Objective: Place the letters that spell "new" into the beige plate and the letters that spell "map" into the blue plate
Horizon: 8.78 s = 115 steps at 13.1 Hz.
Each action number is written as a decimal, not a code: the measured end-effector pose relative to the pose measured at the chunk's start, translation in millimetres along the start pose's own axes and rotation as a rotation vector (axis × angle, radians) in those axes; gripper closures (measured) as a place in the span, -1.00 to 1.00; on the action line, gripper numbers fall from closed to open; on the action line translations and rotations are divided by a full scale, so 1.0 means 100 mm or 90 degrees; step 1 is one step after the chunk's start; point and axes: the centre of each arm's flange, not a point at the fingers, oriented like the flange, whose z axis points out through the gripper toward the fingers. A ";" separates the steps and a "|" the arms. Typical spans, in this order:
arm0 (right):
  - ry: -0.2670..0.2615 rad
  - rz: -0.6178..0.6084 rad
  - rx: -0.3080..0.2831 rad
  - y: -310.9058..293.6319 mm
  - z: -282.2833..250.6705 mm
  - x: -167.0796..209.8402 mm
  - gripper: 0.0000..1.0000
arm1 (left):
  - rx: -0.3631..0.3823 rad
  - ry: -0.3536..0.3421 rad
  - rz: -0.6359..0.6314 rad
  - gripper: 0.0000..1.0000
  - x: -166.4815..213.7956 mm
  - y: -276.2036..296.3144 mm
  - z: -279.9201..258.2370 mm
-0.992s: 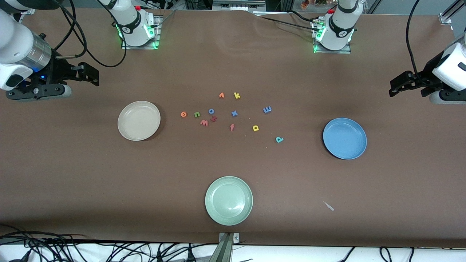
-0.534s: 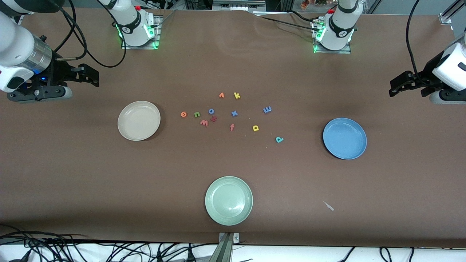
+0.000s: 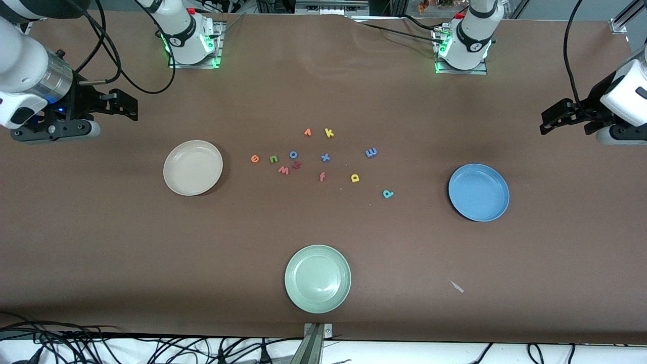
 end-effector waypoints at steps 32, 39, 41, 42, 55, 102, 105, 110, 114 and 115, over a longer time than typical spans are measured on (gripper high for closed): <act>0.000 0.003 -0.013 0.03 0.04 0.02 -1.00 | 0.000 -0.003 0.000 -1.00 0.00 0.00 0.02; 0.009 0.003 -0.022 0.04 0.03 0.05 -1.00 | 0.000 -0.003 0.000 -1.00 0.00 0.00 0.02; 0.009 0.004 -0.022 0.05 0.03 0.05 -1.00 | 0.000 -0.003 0.000 -1.00 0.00 0.00 0.02; 0.009 0.005 -0.022 0.06 0.03 0.05 -1.00 | 0.000 -0.003 0.000 -1.00 0.00 0.00 0.02; 0.007 -0.040 -0.022 0.17 0.10 0.17 -1.00 | 0.000 -0.005 0.000 -1.00 0.01 0.00 0.05; 0.100 -0.064 0.028 -2.05 3.84 -0.11 -0.99 | -0.002 0.046 -0.218 -0.11 -0.46 3.99 4.33; 0.103 -0.063 0.030 -2.04 3.85 -0.11 -0.99 | -0.001 0.045 -0.212 -0.04 -0.45 3.99 4.35; 0.125 -0.059 0.046 -2.04 4.05 -0.07 -0.99 | -0.004 0.047 -0.211 0.26 -0.44 4.00 4.34; 0.125 -0.058 0.047 -2.03 4.07 -0.06 -0.99 | 0.001 0.057 -0.190 0.45 -0.45 4.02 4.34; 0.125 -0.058 0.047 -2.03 4.07 -0.06 -0.99 | 0.002 0.058 -0.187 0.45 -0.45 4.02 4.34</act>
